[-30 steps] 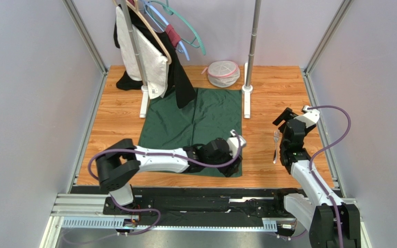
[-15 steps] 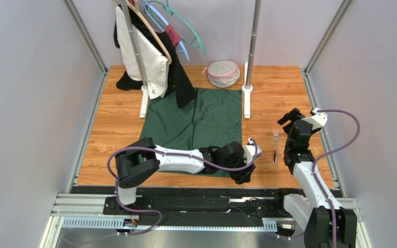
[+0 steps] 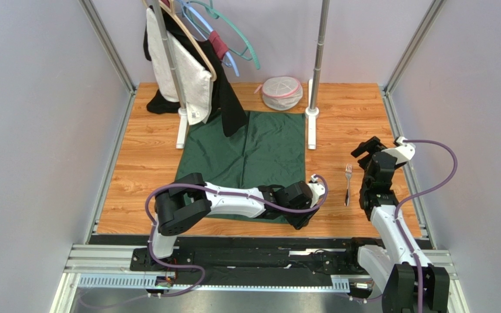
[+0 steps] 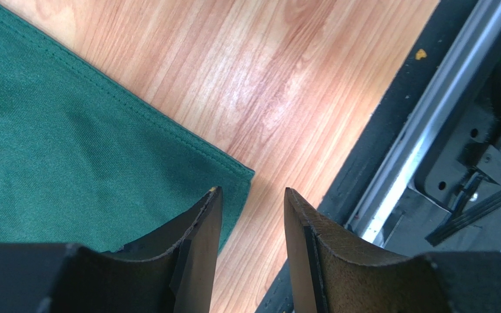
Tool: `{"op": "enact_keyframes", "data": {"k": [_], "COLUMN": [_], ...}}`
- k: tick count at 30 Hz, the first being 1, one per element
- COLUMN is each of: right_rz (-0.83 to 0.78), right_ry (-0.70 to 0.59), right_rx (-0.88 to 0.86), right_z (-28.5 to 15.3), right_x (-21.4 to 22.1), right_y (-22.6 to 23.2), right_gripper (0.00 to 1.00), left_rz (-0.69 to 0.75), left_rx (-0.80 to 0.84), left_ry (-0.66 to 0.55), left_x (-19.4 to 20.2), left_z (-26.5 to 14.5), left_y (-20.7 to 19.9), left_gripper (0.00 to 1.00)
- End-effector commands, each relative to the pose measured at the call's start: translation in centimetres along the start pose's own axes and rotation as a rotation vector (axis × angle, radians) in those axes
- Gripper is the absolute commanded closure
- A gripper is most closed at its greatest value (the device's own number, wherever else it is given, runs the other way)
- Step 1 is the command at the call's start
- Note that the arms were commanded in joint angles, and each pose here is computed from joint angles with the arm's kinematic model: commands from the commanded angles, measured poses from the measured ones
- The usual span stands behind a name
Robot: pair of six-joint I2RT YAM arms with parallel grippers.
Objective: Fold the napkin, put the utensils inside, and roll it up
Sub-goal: Fold the napkin
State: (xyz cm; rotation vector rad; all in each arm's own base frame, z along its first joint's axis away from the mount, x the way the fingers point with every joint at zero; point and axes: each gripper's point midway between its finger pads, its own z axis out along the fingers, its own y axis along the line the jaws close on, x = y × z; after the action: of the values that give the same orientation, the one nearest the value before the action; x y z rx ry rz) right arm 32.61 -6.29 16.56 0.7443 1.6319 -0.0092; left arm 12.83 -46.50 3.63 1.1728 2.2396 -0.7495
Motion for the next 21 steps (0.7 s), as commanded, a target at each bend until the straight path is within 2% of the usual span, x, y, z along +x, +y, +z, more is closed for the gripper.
{"op": "enact_keyframes", "data": {"k": [1,9,16,21], "right_rz": [0.031,0.039,0.045,0.052], "right_ry": [-0.023,-0.025,-0.026,-0.029], "right_rx": [-0.013,-0.012,-0.008,-0.005], "right_z": [0.0,0.0,0.0,0.0], "right_x": [-0.8,-0.9,-0.9,-0.9], "right_y": [0.4,0.2,0.0,-0.1], "right_gripper": [0.21,0.21,0.21,0.21], "left_rz": [-0.022,-0.039,-0.068,-0.075], "left_rx": [-0.015,-0.052,-0.188,-0.245], "left_ry": [-0.007,0.032,0.099,0.149], "left_x": [-1.0,0.0,1.2,2.1], "left_z": [0.4,1.2,1.6,2.1], "left_y": [-0.1,0.6,2.8,3.5], "left_gripper": [0.52,0.54,0.64,0.65]}}
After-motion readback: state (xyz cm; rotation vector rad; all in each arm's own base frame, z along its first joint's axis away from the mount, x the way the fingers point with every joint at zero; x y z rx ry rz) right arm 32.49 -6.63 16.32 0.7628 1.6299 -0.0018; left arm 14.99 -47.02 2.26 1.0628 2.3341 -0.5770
